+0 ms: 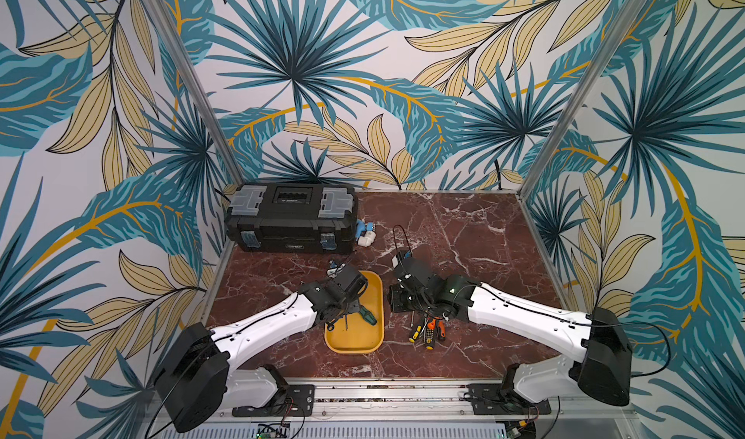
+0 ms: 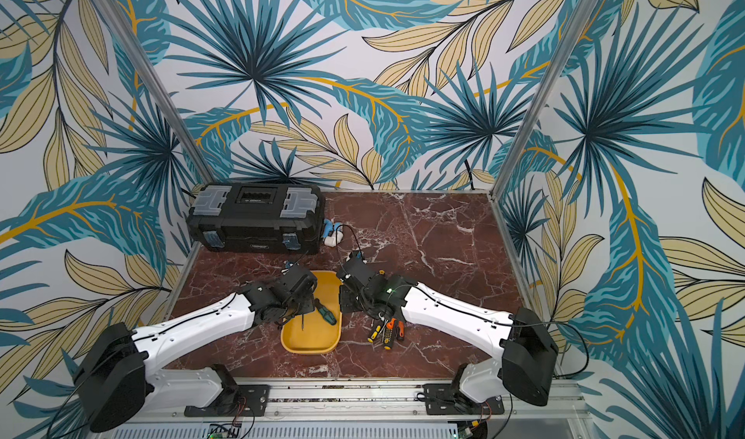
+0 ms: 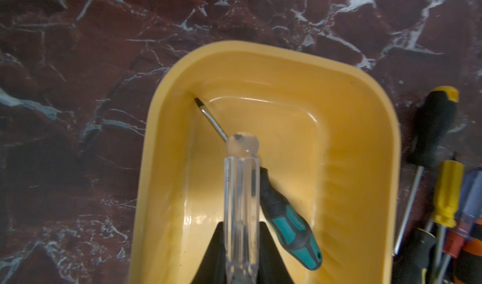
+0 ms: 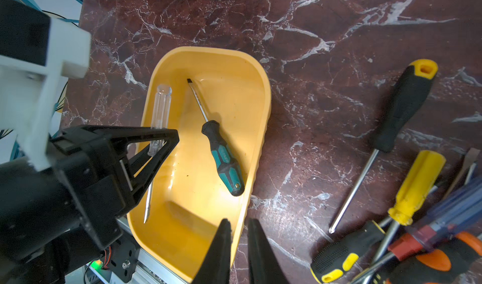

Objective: Put the screwdriver on the desktop into the storage box
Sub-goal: Place the screwdriver in the storage box, then adjust the screwdriver in the storage box.

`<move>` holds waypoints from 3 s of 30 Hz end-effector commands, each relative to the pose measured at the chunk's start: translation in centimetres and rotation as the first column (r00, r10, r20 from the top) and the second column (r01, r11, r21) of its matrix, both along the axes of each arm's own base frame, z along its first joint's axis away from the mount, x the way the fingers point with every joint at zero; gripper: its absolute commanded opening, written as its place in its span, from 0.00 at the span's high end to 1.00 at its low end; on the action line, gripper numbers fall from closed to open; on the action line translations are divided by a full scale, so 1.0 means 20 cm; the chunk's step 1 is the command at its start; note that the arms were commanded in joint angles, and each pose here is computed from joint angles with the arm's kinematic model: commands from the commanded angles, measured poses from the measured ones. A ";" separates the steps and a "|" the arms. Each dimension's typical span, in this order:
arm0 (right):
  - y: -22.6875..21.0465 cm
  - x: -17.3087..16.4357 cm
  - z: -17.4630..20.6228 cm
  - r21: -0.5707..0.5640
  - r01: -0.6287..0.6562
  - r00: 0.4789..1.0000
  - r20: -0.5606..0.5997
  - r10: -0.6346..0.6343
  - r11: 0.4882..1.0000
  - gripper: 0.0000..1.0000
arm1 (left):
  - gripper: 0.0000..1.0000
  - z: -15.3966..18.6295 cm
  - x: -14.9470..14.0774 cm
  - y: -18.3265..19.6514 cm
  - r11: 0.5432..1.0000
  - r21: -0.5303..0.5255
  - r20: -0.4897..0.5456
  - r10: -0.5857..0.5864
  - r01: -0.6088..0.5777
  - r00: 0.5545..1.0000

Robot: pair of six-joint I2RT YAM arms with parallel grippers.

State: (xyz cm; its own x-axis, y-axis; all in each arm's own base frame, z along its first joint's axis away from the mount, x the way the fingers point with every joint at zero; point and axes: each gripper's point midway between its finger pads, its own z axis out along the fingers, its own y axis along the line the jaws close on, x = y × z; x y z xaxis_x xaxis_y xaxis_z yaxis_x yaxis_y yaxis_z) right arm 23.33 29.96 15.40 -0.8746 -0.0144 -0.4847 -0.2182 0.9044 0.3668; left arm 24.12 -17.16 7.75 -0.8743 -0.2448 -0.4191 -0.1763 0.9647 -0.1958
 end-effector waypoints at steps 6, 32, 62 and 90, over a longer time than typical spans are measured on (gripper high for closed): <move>-0.12 -0.01 -0.01 -0.040 0.046 0.999 0.006 -0.046 0.998 0.71 | 0.42 -0.03 0.05 -0.10 0.996 -0.079 -0.008 0.037 -0.037 0.999; -0.13 -0.03 0.03 -0.022 0.026 0.999 0.019 -0.025 0.999 0.56 | 0.21 -0.07 0.25 -0.38 0.961 -0.237 0.083 -0.126 0.142 0.989; -0.24 0.03 0.01 -0.010 0.095 0.995 0.005 -0.095 0.995 0.65 | 0.29 -0.18 0.21 -0.29 0.991 -0.101 -0.011 -0.090 0.089 0.996; -0.49 0.39 -0.40 -0.179 0.272 0.924 -0.226 -0.309 0.945 0.48 | 0.97 -0.05 0.20 -0.33 0.971 0.063 0.039 -0.234 0.231 0.971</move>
State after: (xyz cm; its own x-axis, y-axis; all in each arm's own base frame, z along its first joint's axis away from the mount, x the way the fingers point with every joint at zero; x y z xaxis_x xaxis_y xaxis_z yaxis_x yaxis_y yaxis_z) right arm 31.30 20.58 7.95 -0.9310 0.2213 -0.2902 0.1417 0.9520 0.2715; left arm 26.70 -22.91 3.95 -0.9163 -0.0351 -0.3990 0.0217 0.9904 -0.1368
